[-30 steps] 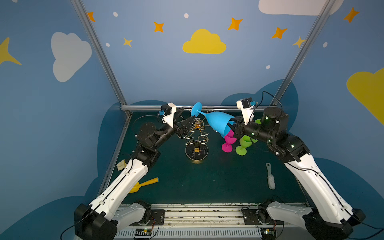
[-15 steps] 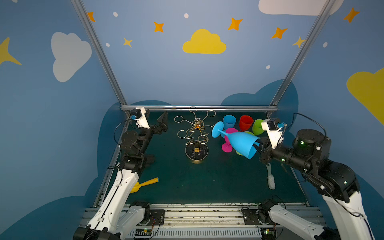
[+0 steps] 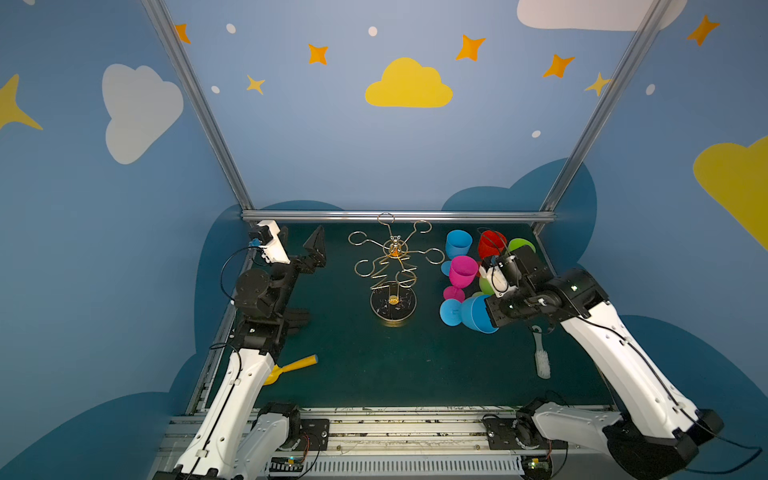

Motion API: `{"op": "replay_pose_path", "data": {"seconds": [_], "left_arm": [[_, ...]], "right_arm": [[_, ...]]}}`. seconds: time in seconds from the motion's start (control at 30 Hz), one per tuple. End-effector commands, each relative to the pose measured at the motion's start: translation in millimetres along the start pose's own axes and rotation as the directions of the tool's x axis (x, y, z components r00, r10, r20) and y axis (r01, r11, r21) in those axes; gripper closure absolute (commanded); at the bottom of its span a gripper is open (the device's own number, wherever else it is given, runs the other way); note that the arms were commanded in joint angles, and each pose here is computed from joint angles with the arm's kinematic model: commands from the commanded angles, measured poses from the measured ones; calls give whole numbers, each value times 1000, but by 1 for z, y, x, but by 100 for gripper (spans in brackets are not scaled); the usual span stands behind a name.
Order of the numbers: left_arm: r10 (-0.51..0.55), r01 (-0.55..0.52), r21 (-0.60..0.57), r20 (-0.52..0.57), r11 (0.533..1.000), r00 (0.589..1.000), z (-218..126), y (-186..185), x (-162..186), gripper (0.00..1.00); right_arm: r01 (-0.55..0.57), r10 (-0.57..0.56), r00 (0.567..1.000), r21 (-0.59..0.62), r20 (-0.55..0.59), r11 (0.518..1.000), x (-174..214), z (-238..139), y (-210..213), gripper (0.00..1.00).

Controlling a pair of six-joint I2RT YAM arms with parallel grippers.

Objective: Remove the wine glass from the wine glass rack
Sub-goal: 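Open and withdraw the left gripper while the right gripper carries the cyan glass, then set the cyan glass upright beside the magenta glass and open the right gripper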

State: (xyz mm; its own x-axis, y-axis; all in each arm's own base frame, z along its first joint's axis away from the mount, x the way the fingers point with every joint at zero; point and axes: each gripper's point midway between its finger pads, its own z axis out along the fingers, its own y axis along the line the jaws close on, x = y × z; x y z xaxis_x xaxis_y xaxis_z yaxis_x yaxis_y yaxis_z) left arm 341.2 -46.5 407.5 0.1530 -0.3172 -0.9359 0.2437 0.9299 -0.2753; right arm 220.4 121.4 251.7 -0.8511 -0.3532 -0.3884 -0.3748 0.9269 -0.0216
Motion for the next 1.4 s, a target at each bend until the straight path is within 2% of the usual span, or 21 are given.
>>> {"op": "replay_pose_path", "data": {"seconds": [0.0,0.2,0.43,0.6,0.73,0.8,0.87,0.97,1.07,1.17,1.23,1.3,1.37], "left_arm": [[18,-18,-28,3,999,1000,-6,5,-4,1],[38,-39,-43,-12,998,999,-13,8,-5,1],[38,-37,-55,11,998,999,-21,10,-11,1],[21,-20,-78,6,997,1000,-22,16,-6,1],[14,-13,-79,10,997,1000,-22,17,-6,1],[15,-14,-82,8,997,1000,-22,18,-5,1],[15,-15,-85,6,996,1000,-23,19,-4,1],[5,-6,-97,-8,995,1000,-22,23,0,1],[-9,7,-107,-19,994,1000,-21,26,5,1],[-11,8,-125,-26,992,1000,-21,31,9,1],[-15,10,-143,-32,990,999,-21,35,12,1],[-15,9,-160,-39,987,999,-22,40,16,1],[26,-36,-161,-63,986,998,-19,42,24,1]], "right_arm": [[-32,37,997,70,-68,997,4,16,-10,100],[-67,72,993,56,-97,996,-2,48,-8,100],[-111,113,985,23,-129,994,-3,81,-2,95],[-133,144,962,65,-233,989,6,95,-5,91],[-174,199,915,101,-350,979,15,105,-4,91],[-187,200,916,73,-347,980,14,109,1,90],[-205,197,927,8,-319,979,8,108,11,85],[-221,201,941,-44,-273,974,-2,102,18,71],[-222,204,945,-42,-254,974,-7,95,16,58],[-215,201,954,-39,-222,976,-13,83,13,49],[-212,201,964,-47,-175,976,-19,70,10,41],[-192,184,978,-78,-98,978,-28,53,9,26],[-146,147,989,-108,3,983,-36,36,7,18]]}}
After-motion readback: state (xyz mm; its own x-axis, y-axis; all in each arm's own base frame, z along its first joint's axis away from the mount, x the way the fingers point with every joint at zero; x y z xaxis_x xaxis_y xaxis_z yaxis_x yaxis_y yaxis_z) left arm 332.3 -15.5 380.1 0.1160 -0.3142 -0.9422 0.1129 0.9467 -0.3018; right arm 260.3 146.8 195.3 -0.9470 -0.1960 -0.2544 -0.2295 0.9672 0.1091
